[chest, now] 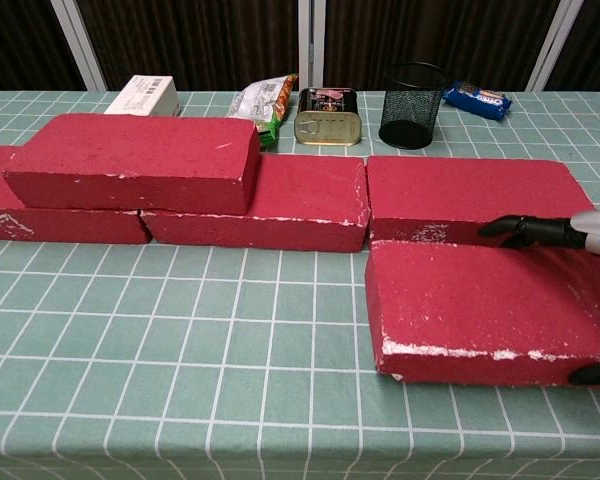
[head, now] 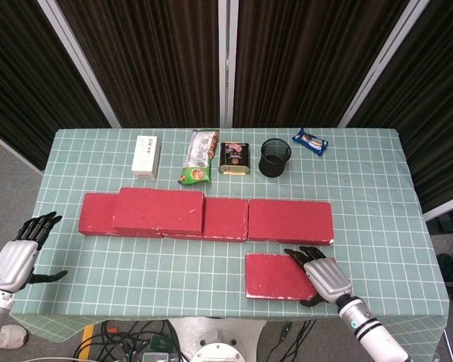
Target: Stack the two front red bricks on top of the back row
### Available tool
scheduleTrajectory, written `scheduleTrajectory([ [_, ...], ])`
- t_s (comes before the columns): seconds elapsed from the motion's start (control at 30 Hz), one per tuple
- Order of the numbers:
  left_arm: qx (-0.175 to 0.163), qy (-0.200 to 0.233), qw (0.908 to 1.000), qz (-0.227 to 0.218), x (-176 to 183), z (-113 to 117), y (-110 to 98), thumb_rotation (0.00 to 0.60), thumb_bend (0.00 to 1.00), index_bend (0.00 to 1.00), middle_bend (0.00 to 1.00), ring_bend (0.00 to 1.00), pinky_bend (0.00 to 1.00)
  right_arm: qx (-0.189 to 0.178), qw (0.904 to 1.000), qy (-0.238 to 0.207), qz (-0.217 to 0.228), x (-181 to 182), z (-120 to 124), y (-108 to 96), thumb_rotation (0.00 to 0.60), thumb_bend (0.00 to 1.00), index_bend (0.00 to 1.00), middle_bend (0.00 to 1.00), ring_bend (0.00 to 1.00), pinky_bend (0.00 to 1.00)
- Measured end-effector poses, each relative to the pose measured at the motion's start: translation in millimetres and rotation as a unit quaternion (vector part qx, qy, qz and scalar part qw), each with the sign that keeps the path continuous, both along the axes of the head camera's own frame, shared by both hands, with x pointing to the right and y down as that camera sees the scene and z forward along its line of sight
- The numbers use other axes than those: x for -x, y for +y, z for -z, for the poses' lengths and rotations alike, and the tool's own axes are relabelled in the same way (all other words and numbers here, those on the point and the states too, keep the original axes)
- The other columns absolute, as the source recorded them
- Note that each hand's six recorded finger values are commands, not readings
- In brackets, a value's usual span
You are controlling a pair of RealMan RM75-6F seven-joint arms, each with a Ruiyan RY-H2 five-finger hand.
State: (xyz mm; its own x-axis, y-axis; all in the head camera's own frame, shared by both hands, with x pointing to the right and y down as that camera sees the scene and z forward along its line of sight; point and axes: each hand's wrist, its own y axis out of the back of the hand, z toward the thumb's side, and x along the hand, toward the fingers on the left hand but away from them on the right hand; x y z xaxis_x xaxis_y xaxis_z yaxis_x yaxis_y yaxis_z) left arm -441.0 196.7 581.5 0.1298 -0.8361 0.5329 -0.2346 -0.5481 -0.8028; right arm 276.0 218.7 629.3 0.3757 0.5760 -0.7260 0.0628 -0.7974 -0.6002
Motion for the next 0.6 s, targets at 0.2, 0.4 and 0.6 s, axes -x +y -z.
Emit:
scheduleTrajectory([
  [0.2, -0.006, 0.007, 1.0000, 0.003, -1.3, 4.1, -1.5, 0.600, 0.00, 0.04, 0.00, 0.00, 0.00, -0.071, 0.9971, -0.026, 0.000, 6.1, 39.6, -29.8, 0.600, 0.01, 0.03, 0.25, 0.06, 0.09],
  [0.4, -0.003, 0.010, 0.9999, 0.007, 0.2, 3.3, -1.7, 0.600, 0.00, 0.04, 0.00, 0.00, 0.00, -0.139, 0.9898, -0.031, -0.003, 14.7, 58.5, -81.2, 0.600, 0.04, 0.03, 0.25, 0.07, 0.10],
  [0.6, -0.006, 0.015, 0.9999, 0.006, -1.6, 1.7, -3.6, 0.600, 0.00, 0.04, 0.00, 0.00, 0.00, -0.146, 0.9892, -0.012, 0.007, 26.0, 46.4, -127.1, 0.600, 0.06, 0.03, 0.25, 0.07, 0.10],
])
